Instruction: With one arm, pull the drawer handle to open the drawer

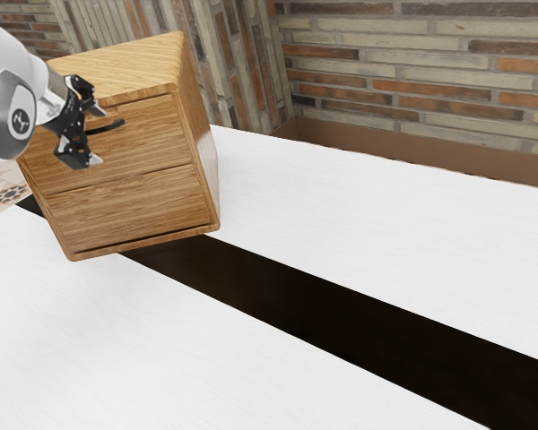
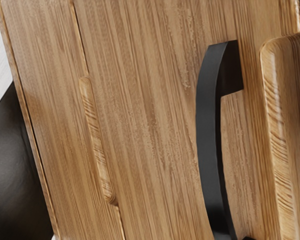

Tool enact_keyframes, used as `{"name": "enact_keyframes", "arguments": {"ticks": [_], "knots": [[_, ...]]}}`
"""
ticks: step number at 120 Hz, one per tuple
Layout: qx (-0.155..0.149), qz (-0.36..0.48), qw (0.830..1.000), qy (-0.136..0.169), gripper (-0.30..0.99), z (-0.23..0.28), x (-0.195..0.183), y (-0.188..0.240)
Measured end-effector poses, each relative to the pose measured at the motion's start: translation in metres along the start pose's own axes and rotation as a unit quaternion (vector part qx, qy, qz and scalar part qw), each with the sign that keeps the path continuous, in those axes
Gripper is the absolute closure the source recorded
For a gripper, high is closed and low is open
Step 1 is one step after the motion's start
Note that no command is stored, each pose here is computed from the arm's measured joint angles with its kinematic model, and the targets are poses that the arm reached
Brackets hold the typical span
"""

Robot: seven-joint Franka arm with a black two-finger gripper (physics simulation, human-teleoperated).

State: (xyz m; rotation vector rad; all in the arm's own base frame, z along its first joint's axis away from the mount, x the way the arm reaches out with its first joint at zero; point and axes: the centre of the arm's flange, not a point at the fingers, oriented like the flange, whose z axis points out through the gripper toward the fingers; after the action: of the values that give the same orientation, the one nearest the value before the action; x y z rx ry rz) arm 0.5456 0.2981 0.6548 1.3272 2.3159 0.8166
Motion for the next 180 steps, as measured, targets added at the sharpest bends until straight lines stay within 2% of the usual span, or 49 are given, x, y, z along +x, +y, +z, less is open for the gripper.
{"name": "enact_keyframes", "arguments": {"ticks": [31, 52, 79, 103, 126, 162, 180], "knots": [[-0.003, -0.022, 1.0, 0.02, 0.0, 0.006, 0.036, 0.003], [-0.003, -0.014, 1.0, 0.015, 0.01, 0.007, 0.025, 0.003], [-0.005, -0.007, 1.0, 0.009, 0.2, 0.007, 0.015, 0.003], [-0.005, -0.015, 1.0, 0.017, 0.26, 0.015, 0.027, 0.003], [-0.01, -0.012, 1.0, 0.014, 0.33, 0.02, 0.022, 0.004], [-0.016, -0.018, 1.0, 0.007, 0.63, 0.016, 0.019, 0.006], [-0.015, -0.021, 1.0, 0.003, 0.72, 0.012, 0.019, 0.002]]}}
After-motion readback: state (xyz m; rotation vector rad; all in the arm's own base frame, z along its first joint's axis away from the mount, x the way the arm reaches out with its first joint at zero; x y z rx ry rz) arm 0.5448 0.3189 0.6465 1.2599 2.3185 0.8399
